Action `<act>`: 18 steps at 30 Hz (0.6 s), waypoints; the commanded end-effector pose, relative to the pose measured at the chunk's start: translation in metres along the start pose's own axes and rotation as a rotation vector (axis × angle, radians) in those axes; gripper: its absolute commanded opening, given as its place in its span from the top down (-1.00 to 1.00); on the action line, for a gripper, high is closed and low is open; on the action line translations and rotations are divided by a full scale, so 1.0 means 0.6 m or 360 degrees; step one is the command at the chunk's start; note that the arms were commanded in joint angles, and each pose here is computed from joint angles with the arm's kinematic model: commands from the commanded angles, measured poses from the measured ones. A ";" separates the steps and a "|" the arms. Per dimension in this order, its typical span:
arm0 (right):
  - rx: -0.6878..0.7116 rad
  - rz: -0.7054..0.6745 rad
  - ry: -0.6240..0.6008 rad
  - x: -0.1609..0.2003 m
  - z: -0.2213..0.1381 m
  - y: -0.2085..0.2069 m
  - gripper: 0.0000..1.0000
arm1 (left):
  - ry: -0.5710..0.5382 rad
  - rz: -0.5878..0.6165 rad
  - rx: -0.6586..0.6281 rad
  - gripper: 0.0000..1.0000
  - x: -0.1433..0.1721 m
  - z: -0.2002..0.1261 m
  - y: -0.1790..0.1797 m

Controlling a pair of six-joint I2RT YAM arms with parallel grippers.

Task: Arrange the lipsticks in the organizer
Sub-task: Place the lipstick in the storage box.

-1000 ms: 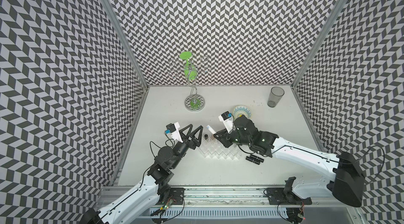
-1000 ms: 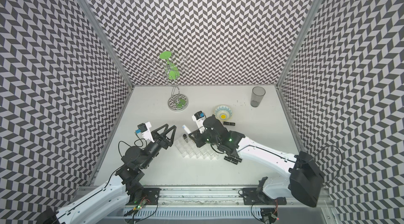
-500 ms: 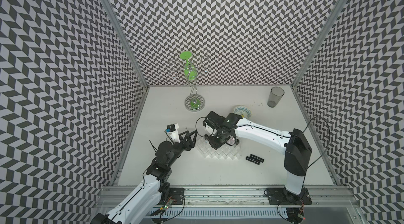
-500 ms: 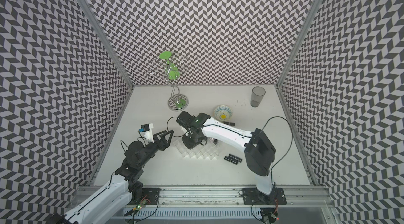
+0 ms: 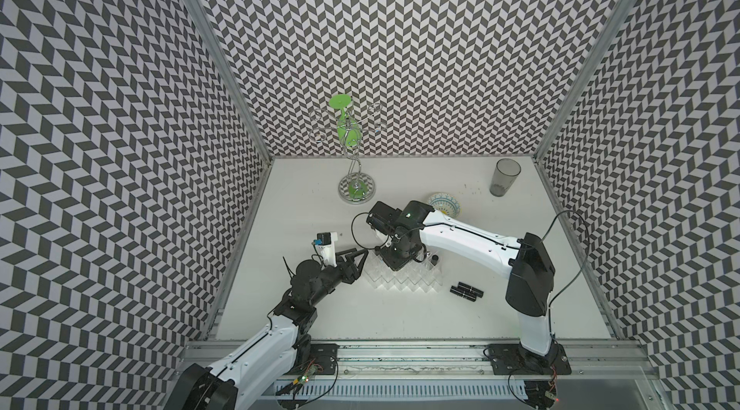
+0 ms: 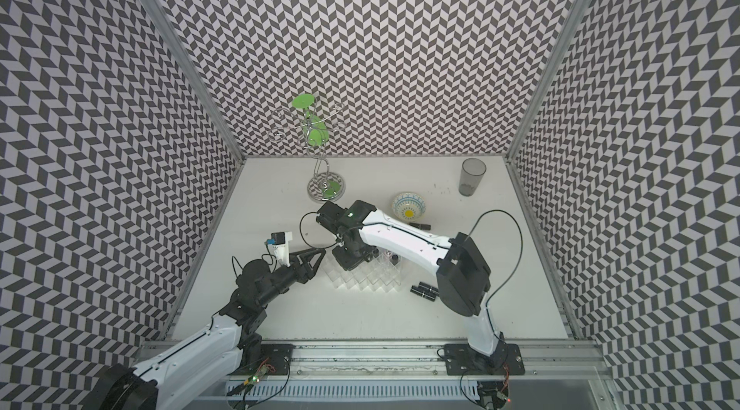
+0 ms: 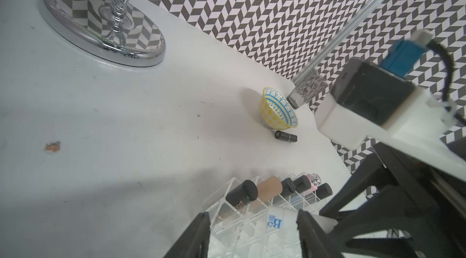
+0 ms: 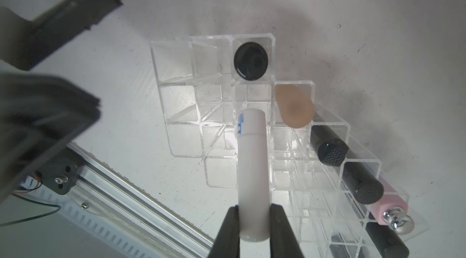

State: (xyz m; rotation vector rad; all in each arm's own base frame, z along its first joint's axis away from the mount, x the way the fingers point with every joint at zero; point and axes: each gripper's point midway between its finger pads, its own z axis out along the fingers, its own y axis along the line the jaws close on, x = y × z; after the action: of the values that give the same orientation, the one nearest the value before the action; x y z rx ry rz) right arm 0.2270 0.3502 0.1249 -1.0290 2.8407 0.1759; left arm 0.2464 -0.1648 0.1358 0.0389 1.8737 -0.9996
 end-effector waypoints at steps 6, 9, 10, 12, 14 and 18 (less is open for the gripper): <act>-0.0046 -0.0063 -0.0059 -0.044 -0.016 0.023 0.73 | -0.0077 0.0051 -0.0080 0.13 -0.011 -0.006 0.010; -0.0047 -0.0080 -0.0020 -0.051 -0.013 0.029 0.73 | -0.0043 0.0067 -0.0030 0.07 -0.005 0.000 0.004; -0.0047 -0.0087 -0.0007 -0.051 -0.011 0.031 0.73 | -0.0036 0.0065 -0.0015 0.03 -0.003 0.002 0.002; -0.0031 -0.0094 -0.0005 -0.050 -0.010 0.032 0.74 | -0.0034 0.0060 -0.0014 -0.02 -0.002 0.003 0.002; -0.0037 -0.0095 -0.0002 -0.048 -0.010 0.034 0.74 | -0.0053 0.0074 -0.0046 -0.05 -0.007 0.003 0.007; -0.0063 -0.0103 -0.0007 -0.050 -0.008 0.042 0.74 | -0.0080 0.0091 -0.0062 -0.07 -0.015 0.004 0.008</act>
State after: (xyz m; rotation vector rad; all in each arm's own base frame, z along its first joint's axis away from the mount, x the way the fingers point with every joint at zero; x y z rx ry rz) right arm 0.2377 0.3826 0.1371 -1.0951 2.8083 0.2137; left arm 0.2515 -0.1605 0.1294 0.0279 1.8807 -0.9353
